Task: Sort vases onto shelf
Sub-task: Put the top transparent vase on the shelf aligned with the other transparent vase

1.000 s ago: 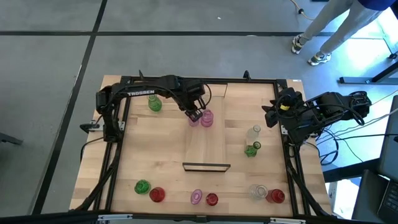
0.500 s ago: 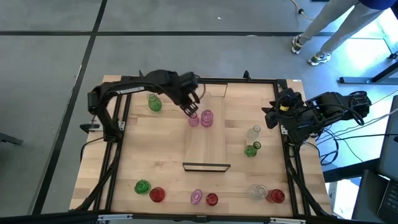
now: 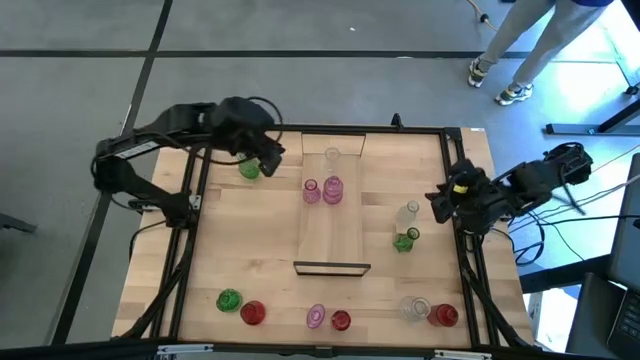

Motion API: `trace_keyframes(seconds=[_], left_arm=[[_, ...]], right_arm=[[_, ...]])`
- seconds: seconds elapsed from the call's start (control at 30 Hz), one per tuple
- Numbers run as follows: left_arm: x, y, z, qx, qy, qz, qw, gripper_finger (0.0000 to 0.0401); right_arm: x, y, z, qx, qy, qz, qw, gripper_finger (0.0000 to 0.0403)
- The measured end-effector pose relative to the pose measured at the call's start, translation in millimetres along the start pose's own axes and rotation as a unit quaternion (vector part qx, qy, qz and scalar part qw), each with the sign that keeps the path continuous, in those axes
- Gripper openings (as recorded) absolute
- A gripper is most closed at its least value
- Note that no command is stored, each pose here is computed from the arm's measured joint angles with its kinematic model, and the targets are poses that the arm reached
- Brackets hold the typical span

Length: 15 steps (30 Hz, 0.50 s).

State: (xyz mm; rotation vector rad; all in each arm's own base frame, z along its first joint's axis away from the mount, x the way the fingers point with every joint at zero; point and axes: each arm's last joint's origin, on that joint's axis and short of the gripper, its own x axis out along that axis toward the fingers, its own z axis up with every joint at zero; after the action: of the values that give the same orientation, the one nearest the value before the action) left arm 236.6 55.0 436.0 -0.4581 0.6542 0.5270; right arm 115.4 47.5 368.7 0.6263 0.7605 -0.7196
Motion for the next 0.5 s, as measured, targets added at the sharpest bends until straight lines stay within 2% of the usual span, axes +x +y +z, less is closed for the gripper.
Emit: trace_keyframes(seconds=[0.13,0.23,0.4,0.5], left_arm=[[-16.5,-3.4,-6.5,0.014,-0.022,0.014,1.000,0.0076],[-21.4,-4.3,-7.9,0.017,-0.030,0.015,0.999,0.0076],[-23.4,-3.5,-8.2,0.016,-0.034,0.017,0.999,0.0076],[-21.9,-3.9,-7.9,0.018,-0.033,0.018,0.999,0.0076]], right_arm=[[26.9,-8.1,-21.2,0.064,0.034,0.015,0.997,0.0200],[40.9,-15.8,-32.0,0.091,0.059,0.028,0.994,0.0200],[63.8,-26.6,-36.2,0.129,0.111,-0.041,0.985,0.0200],[69.7,-30.4,-29.6,0.140,0.108,-0.051,0.983,0.0200]])
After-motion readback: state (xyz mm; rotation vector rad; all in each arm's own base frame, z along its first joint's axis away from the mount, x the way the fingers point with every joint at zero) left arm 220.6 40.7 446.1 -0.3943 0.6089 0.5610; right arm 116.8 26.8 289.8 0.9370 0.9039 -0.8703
